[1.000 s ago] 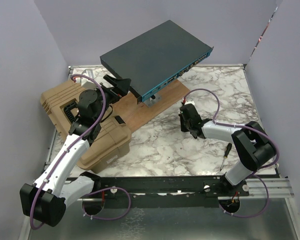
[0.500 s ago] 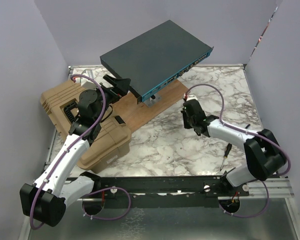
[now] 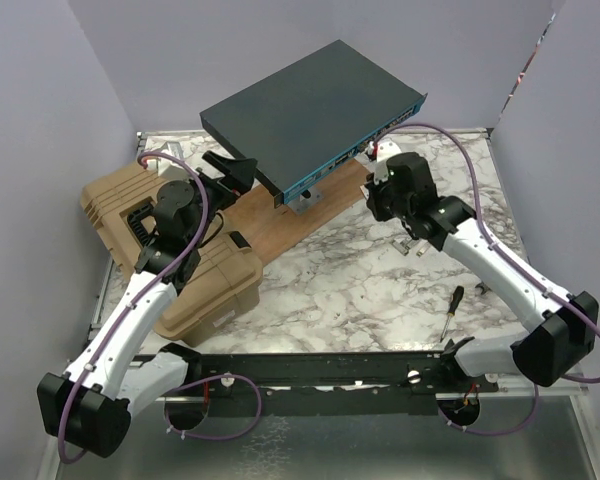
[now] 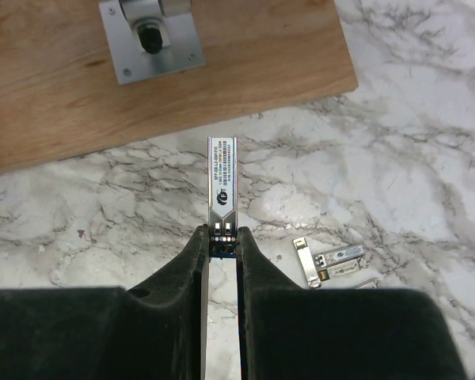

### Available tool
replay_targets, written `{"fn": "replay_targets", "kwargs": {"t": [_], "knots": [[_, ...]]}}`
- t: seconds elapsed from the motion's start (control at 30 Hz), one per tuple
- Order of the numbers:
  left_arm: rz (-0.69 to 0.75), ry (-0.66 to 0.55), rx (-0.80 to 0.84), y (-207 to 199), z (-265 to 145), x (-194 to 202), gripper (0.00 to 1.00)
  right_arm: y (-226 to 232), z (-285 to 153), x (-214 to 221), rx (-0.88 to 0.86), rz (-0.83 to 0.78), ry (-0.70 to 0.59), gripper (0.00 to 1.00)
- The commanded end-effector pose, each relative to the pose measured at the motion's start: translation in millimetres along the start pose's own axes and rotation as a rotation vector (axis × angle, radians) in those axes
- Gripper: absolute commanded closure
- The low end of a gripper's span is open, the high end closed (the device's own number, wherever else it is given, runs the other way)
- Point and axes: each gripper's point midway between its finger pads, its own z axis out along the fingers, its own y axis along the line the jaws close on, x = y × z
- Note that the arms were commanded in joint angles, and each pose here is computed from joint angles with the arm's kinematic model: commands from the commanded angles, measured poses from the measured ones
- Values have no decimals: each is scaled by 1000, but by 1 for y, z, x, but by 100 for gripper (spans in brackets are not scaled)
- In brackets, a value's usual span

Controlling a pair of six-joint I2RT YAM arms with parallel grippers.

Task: Insert the plug into the switch port
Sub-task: Pick up the plug from the center of the board.

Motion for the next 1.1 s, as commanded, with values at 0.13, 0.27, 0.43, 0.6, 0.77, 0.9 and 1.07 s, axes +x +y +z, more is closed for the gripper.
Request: {"fn": "replay_targets", "kwargs": {"t": [0.13,0.27,0.43,0.6,0.77,0.9,1.07], "knots": [[-27,-13,-55,4,-8,-7,1,6,-46,-36,-124,-126,5,99],[-48,10,-44,1,-5,-3,1,17,-60,-56,-201,-132,-7,99],[-71,26,-28,-4,-2,0,1,21,-66,-71,-227,-135,2,99],[-109,37,-2,-8,3,4,1,20,-61,-79,-225,-140,26,99],[-141,42,11,-10,7,7,1,18,-54,-88,-222,-136,42,99],[-179,53,24,-10,12,12,1,21,-51,-94,-238,-135,47,99],[-223,67,31,-7,18,19,1,27,-51,-97,-279,-143,48,100]]}}
